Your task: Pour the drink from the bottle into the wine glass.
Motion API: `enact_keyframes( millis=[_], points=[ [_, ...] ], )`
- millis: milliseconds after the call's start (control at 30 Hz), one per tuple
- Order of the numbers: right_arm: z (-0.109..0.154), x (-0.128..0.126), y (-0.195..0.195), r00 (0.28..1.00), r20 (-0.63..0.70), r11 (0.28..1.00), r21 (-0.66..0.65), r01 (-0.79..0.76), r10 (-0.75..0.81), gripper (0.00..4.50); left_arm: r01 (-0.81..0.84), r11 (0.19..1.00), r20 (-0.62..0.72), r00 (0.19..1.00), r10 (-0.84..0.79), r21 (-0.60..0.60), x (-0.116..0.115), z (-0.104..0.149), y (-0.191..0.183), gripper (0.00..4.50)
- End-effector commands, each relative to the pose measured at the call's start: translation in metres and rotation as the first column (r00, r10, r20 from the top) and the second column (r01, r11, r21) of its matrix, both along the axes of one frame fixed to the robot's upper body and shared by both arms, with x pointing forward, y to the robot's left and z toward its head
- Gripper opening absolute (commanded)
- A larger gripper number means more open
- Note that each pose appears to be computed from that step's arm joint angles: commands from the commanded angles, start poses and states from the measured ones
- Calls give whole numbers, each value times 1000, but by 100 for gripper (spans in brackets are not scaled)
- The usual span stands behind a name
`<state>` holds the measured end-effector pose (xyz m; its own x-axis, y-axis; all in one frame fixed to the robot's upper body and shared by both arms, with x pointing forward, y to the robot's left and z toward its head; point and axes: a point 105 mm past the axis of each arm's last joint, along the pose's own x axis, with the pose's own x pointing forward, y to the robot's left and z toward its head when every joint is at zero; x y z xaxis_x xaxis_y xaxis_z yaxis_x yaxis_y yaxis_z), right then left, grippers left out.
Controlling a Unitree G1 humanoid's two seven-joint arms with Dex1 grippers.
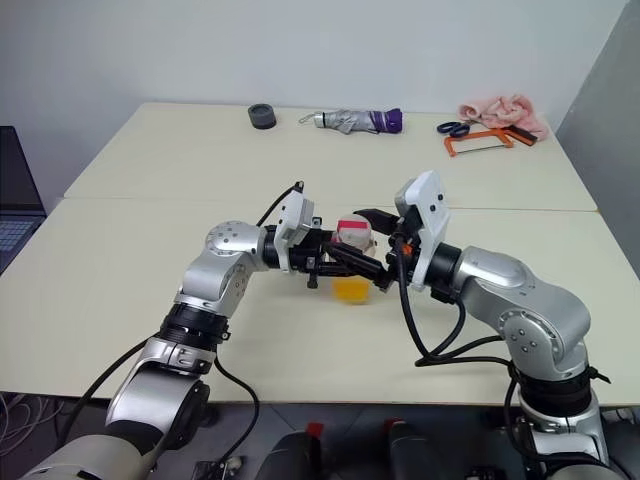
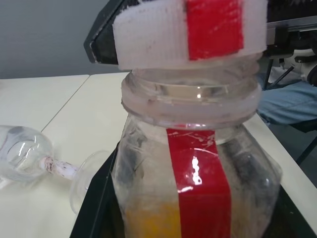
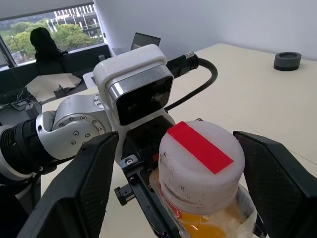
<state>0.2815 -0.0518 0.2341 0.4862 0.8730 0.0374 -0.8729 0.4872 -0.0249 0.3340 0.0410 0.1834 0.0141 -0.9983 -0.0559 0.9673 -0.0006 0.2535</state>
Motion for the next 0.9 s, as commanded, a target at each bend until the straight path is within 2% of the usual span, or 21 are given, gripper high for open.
enact_keyframes(
  millis=[33, 167, 200, 533, 733, 900],
  points=[
    [12, -5, 5, 998, 53, 999, 23, -27, 26, 333, 14, 1000, 47, 999, -13, -20, -2, 10, -2, 172],
    [14, -5, 7, 998, 58, 999, 37, -28, 25, 198, 14, 1000, 47, 999, -13, -20, -3, 9, -2, 171],
    [13, -5, 7, 998, 59, 999, 37, -26, 24, 179, 13, 1000, 47, 999, -13, -20, -3, 9, -2, 171],
    [12, -5, 6, 997, 77, 999, 30, -14, 11, 173, 8, 1000, 45, 999, -7, -24, -3, 10, -2, 171],
    [17, -6, 3, 984, 178, 1000, 13, 21, -23, 173, -16, 999, 36, 999, 17, -39, -2, 10, 1, 171],
    [28, -8, -6, 969, 233, 995, 67, 68, -82, 173, -31, 998, 21, 999, 32, -56, -1, 11, 2, 171]
  ],
)
